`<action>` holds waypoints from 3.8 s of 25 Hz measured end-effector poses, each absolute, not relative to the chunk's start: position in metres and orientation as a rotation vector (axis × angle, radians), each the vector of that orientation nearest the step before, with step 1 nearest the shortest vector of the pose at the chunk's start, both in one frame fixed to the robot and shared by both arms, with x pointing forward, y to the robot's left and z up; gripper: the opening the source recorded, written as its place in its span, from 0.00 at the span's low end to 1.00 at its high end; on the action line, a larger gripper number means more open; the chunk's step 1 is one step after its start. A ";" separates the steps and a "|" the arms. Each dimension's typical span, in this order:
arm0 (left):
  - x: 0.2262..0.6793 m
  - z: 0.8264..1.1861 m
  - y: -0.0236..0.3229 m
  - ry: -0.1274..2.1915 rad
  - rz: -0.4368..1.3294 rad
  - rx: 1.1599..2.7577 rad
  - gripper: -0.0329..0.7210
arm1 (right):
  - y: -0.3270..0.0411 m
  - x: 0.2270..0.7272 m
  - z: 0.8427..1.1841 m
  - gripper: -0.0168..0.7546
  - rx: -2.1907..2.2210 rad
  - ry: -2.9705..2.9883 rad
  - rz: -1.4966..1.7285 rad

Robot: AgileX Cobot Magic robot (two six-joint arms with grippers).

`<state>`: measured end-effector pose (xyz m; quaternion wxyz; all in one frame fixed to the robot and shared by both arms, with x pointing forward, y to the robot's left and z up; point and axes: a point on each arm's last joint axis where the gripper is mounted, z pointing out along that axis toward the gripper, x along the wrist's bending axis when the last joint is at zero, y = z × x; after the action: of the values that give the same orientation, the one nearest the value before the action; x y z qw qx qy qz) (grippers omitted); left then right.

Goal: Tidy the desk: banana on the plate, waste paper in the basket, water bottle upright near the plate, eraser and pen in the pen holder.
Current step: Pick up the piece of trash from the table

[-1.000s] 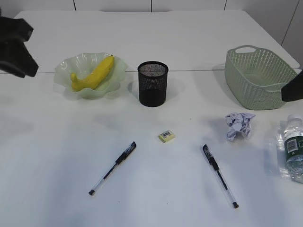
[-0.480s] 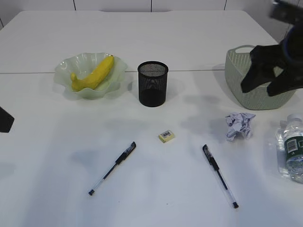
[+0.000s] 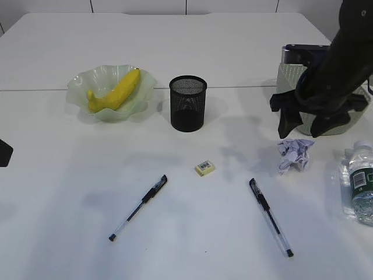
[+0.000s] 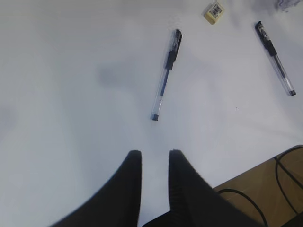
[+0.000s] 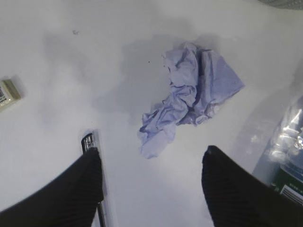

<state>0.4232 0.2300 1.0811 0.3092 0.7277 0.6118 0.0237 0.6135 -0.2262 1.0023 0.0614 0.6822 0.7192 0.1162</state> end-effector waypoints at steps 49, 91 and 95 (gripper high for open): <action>0.428 1.083 0.232 1.600 0.142 1.907 0.24 | -0.244 0.640 0.940 0.82 2.222 1.955 0.231; 0.439 1.075 0.231 1.615 0.152 1.904 0.24 | -0.236 0.652 0.950 0.20 2.219 2.071 0.252; 0.439 1.075 0.231 1.615 0.152 1.904 0.24 | -0.236 0.652 0.990 0.20 2.136 2.053 0.369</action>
<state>0.4394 0.2309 1.0752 0.3148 0.7224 0.6130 0.0576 0.6517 -0.2356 0.9902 0.0781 0.7133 0.6855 0.1233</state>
